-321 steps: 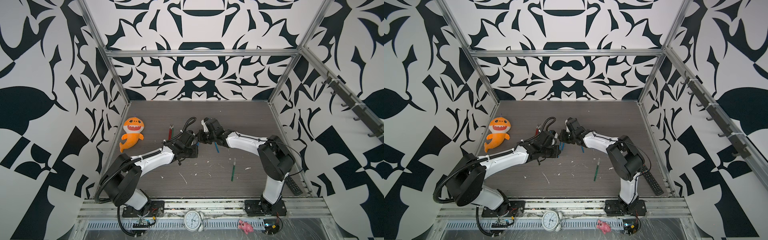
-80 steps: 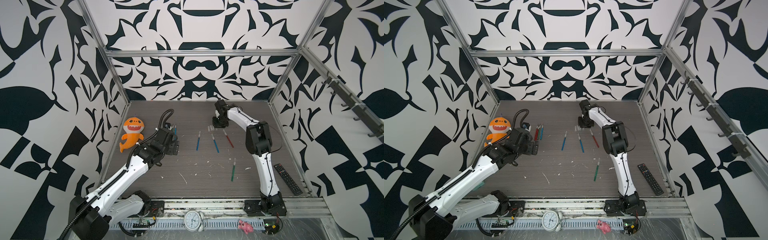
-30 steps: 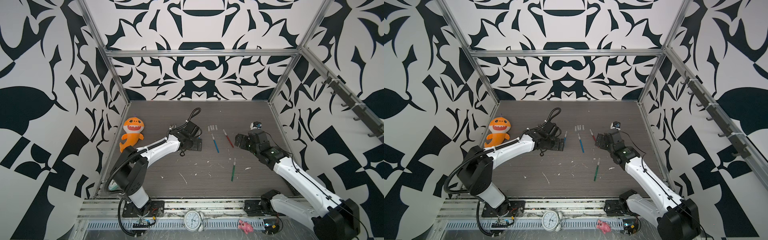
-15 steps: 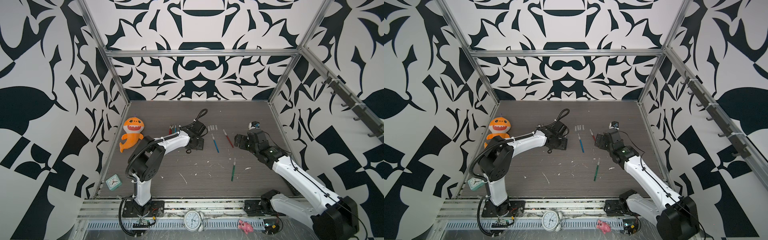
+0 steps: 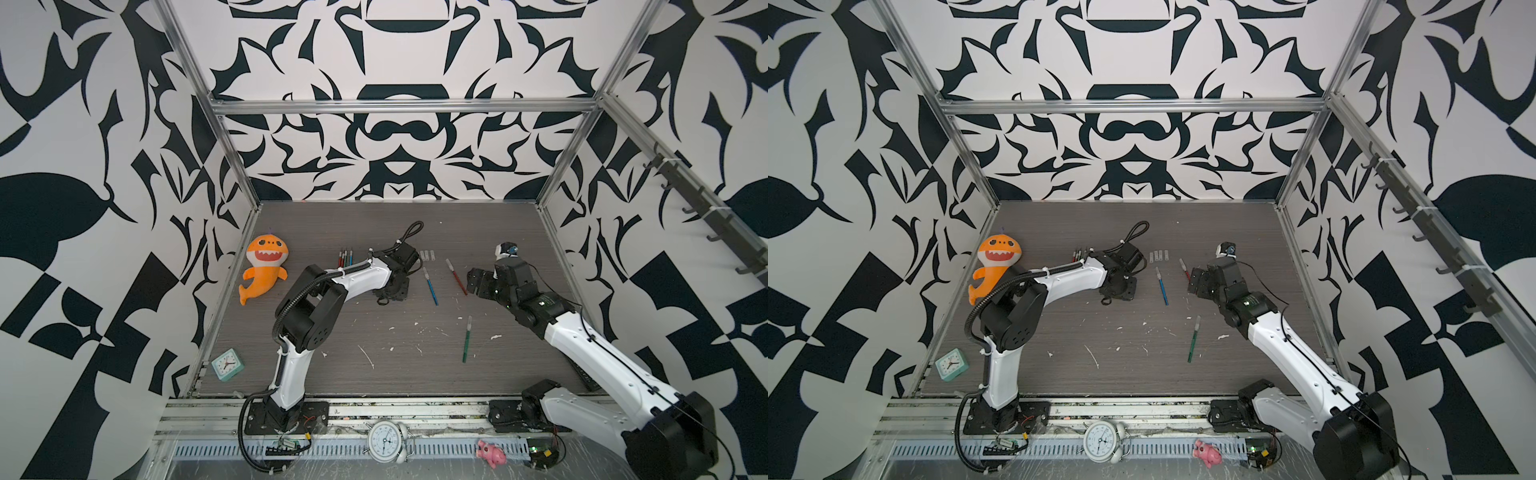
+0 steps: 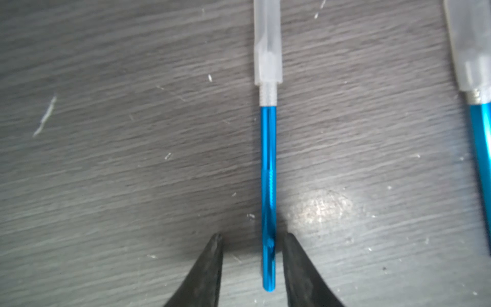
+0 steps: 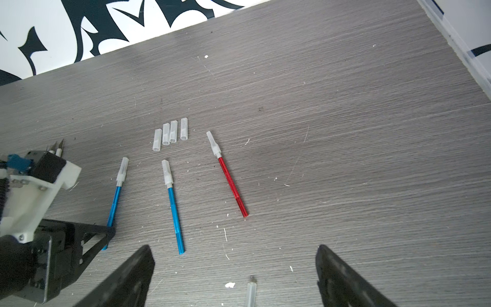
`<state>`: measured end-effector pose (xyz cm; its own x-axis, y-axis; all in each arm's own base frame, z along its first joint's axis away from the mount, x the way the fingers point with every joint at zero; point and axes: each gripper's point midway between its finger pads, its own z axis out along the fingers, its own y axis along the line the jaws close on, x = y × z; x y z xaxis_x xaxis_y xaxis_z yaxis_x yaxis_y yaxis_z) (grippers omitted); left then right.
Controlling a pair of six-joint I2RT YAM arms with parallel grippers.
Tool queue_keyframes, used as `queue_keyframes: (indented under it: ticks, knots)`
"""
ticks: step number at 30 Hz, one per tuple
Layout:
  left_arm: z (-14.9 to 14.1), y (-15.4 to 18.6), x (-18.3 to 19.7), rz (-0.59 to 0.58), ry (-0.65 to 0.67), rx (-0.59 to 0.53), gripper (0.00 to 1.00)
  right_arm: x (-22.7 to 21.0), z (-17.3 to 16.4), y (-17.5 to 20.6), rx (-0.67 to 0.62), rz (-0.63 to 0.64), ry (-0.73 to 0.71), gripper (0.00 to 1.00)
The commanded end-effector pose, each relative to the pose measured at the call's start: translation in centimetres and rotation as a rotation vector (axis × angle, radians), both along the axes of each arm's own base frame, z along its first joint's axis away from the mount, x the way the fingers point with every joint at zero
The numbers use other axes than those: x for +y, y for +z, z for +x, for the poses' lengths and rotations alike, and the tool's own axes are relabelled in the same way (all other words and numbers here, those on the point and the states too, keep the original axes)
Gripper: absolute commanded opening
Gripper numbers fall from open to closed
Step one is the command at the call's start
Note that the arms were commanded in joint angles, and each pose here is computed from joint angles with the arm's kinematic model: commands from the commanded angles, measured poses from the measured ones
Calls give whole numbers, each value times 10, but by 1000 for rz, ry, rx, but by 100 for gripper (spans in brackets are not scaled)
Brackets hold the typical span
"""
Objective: Remove protective caps from carving knives
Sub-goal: Pick up the carving knife from the center of the board.
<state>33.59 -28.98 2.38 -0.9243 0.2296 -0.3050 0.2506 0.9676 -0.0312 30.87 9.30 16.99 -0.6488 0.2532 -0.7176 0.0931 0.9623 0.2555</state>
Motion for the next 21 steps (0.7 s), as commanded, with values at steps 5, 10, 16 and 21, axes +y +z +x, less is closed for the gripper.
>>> queue_keyframes:
  ticks: [5,10,16,21]
  knots:
    - [-4,-15,-1,58,-10,42,34,3,3,6,-27,9,10,96]
    - [-7,-23,-3,59,-15,63,25,3,3,6,-26,9,10,96]
    - [-13,-28,5,90,-14,75,17,3,3,4,-21,7,8,96]
    - [-19,-36,11,110,-12,95,11,11,3,3,-14,33,41,97]
